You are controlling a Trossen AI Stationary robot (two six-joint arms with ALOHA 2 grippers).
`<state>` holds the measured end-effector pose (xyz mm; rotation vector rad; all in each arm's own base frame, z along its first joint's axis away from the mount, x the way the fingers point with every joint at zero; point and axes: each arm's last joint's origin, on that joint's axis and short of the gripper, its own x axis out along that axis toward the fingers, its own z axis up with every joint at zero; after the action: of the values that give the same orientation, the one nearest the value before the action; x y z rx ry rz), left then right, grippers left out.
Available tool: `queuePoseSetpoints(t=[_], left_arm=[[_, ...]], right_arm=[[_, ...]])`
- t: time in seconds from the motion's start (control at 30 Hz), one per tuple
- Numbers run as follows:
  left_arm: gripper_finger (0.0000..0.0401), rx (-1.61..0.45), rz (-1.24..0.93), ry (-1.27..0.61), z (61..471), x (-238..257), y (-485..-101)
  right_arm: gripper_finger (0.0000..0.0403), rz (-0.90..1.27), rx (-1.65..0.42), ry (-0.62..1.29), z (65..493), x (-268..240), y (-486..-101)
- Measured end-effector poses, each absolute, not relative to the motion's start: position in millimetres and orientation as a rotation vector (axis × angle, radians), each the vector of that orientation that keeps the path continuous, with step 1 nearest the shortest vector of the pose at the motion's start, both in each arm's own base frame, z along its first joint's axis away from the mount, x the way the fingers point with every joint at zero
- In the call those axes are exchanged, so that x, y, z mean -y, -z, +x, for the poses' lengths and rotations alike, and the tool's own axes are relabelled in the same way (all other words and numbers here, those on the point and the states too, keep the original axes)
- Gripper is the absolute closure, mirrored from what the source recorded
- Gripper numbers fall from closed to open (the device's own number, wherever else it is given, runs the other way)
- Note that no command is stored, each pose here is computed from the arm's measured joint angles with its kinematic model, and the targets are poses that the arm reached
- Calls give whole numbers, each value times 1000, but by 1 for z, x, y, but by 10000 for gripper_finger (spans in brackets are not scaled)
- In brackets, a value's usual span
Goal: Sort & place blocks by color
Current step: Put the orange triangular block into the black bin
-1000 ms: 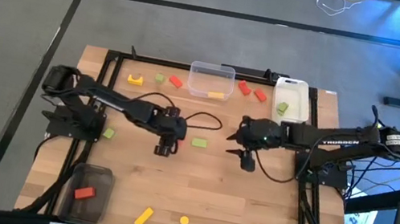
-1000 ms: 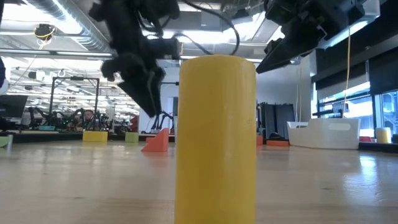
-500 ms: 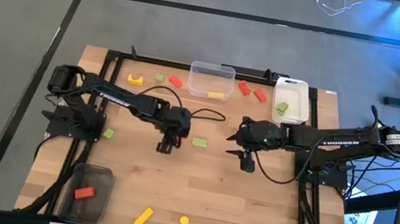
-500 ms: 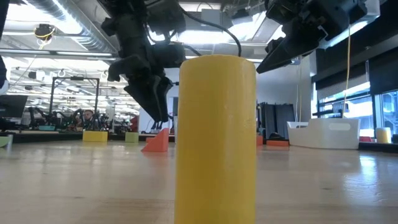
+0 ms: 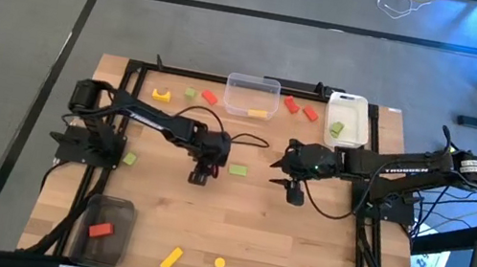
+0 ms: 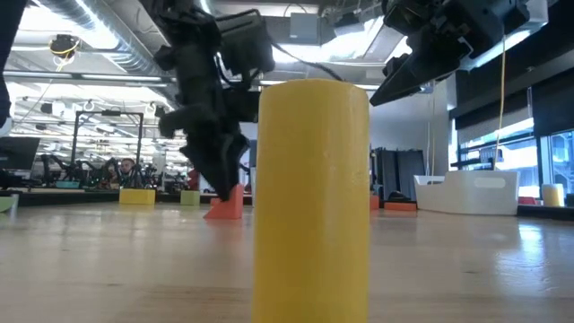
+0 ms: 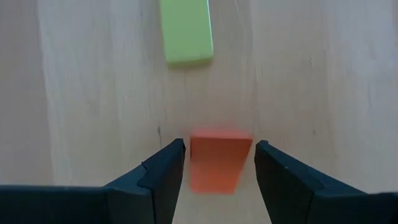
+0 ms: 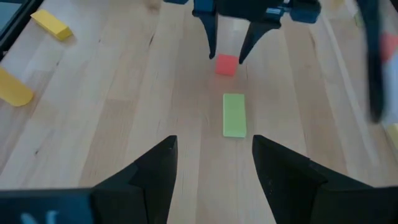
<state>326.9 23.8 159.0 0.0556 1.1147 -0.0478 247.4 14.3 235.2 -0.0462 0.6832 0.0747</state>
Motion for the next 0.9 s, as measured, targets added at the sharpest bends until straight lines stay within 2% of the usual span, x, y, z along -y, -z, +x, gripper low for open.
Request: queuePoseSetpoints(t=[0.3, 0.5, 0.63, 0.9], left_arm=[[220, -1154, 53, 51, 333, -24, -139], [277, -1156, 53, 46, 334, -24, -137], [280, -1174, 39, 56, 330, -24, -139], [280, -1195, 2, 69, 311, 0, -172]], right_arm=[[194, -46, -684, -74, 247, -14, -235], [194, -46, -683, -74, 247, -14, -235], [194, -46, -683, -74, 247, -14, -235], [194, -46, -683, -74, 247, -14, -235]])
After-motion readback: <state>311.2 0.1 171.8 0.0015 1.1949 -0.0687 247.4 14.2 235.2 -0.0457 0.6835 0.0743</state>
